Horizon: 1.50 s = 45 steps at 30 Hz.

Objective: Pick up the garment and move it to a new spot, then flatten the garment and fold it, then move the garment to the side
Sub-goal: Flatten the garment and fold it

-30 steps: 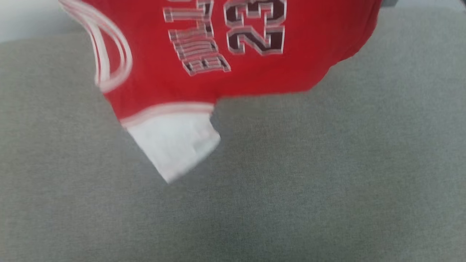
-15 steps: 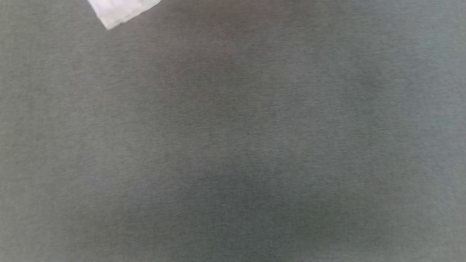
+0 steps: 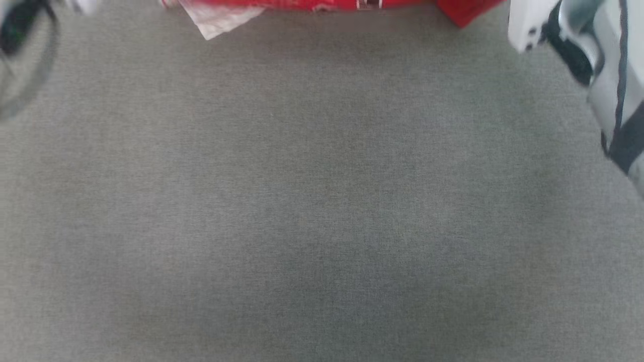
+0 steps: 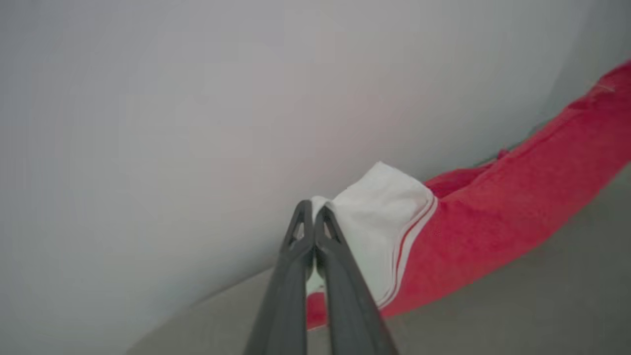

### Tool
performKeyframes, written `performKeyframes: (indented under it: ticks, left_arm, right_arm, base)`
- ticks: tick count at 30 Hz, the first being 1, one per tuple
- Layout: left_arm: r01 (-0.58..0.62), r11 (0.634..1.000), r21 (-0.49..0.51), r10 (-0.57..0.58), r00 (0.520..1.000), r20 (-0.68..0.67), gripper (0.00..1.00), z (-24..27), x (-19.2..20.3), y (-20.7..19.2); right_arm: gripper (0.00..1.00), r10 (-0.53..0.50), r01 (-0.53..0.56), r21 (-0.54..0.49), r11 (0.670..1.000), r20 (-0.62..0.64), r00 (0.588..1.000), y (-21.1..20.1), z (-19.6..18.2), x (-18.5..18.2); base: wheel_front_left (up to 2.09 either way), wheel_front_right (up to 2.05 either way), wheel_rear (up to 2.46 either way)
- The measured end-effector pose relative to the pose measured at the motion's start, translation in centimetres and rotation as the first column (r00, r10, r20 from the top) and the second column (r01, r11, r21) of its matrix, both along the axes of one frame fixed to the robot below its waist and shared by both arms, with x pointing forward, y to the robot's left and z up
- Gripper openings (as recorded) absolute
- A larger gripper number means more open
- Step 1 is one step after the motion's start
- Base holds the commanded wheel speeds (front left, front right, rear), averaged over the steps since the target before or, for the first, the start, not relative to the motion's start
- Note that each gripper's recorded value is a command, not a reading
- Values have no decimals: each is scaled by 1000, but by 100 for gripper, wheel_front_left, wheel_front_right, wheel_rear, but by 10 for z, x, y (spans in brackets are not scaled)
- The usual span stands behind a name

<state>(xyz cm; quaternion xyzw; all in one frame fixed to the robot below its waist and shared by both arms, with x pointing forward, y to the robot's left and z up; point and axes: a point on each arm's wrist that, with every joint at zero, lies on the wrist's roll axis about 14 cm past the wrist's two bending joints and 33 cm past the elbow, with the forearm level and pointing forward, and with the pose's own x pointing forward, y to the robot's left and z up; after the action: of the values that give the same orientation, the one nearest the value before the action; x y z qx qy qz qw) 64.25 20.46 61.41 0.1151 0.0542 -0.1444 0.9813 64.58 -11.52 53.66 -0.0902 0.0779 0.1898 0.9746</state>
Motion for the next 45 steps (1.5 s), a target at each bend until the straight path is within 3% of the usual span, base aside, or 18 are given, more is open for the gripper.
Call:
performKeyframes:
  ticks: [5,9,14,22,28,34,35,38,41,45]
  left_arm:
    - [-15,999,-45,5,974,-227,0,-51,-39,12]
    - [-39,997,-67,10,924,-382,0,-89,-76,15]
    - [-56,995,-82,8,867,-497,0,-116,-124,12]
    - [-102,990,-93,21,779,-627,0,-148,-200,3]
    - [-118,987,-113,-3,677,-736,0,-175,-266,-15]
    - [-142,983,-120,-24,545,-838,0,-195,-324,-28]
    - [-145,982,-118,-29,503,-864,0,-200,-340,-31]
    - [-159,982,-103,-20,456,-890,0,-204,-354,-30]
    - [-160,982,-104,-21,450,-893,0,-204,-356,-32]
    - [-155,983,-95,-4,506,-863,0,-196,-340,-25]
  right_arm:
    - [0,34,-33,11,999,-125,992,0,-30,-27]
    - [0,69,-63,34,997,-229,971,3,-51,-52]
    - [0,102,-92,45,995,-379,920,-4,-87,-94]
    - [0,136,-126,54,991,-500,855,-23,-117,-155]
    - [0,164,-143,82,986,-581,797,-32,-131,-204]
    - [0,189,-179,84,980,-650,736,-40,-140,-247]
    - [0,201,-183,98,978,-668,716,-40,-142,-259]
    - [0,205,-193,96,976,-698,686,-44,-146,-275]
    - [0,205,-182,109,977,-712,671,-48,-147,-284]
    - [0,196,-150,127,981,-682,704,-52,-139,-278]
  base:
    - [0,0,0]
    - [0,0,0]
    - [0,0,0]
    - [0,0,0]
    - [0,0,0]
    - [0,0,0]
    - [0,0,0]
    - [0,0,0]
    - [0,0,0]
    - [0,0,0]
